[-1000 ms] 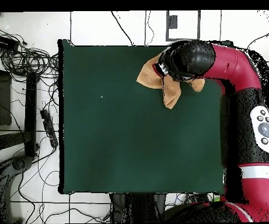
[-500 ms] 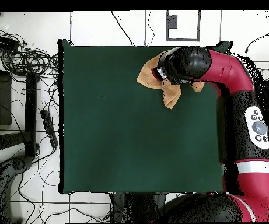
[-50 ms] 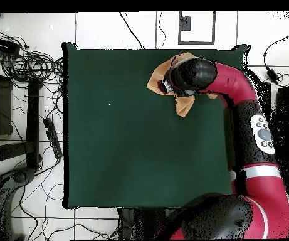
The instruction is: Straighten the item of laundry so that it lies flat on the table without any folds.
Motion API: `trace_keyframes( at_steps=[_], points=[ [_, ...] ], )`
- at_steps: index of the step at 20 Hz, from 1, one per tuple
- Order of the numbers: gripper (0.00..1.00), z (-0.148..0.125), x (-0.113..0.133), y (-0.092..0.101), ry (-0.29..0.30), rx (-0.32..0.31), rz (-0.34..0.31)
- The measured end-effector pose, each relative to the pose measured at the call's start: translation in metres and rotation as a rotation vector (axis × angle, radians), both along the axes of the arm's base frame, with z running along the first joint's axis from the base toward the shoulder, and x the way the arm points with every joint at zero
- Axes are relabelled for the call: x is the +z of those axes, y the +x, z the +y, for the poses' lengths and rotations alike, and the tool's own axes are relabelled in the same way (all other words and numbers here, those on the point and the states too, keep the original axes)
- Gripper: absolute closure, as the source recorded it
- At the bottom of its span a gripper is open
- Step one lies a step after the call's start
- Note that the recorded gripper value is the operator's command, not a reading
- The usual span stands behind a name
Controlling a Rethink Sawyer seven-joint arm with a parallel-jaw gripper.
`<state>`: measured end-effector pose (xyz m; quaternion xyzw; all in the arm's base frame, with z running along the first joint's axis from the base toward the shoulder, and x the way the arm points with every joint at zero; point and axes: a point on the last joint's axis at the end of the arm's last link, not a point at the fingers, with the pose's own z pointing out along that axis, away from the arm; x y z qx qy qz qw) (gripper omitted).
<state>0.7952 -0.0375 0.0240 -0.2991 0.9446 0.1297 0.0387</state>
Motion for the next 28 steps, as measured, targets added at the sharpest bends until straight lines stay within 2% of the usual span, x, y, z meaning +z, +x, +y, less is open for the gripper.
trace_keyframes(
  at_steps=[5, 8, 14, 16, 20, 23, 25, 28],
  points=[
    [0.0, 0.008, -0.02, 0.004, 0.032, -0.011, 0.004],
    [0.0, 0.009, -0.031, 0.013, 0.047, -0.03, -0.008],
    [0.0, 0.0, -0.032, 0.033, 0.046, -0.062, -0.046],
    [0.0, -0.006, -0.024, 0.042, 0.034, -0.072, -0.07],
    [0.0, -0.011, -0.014, 0.048, 0.022, -0.074, -0.09],
    [0.0, -0.015, 0.004, 0.056, 0.006, -0.074, -0.122],
    [0.0, -0.022, 0.03, 0.067, -0.017, -0.077, -0.171],
    [0.0, -0.027, 0.053, 0.077, -0.036, -0.083, -0.223]
  ],
)
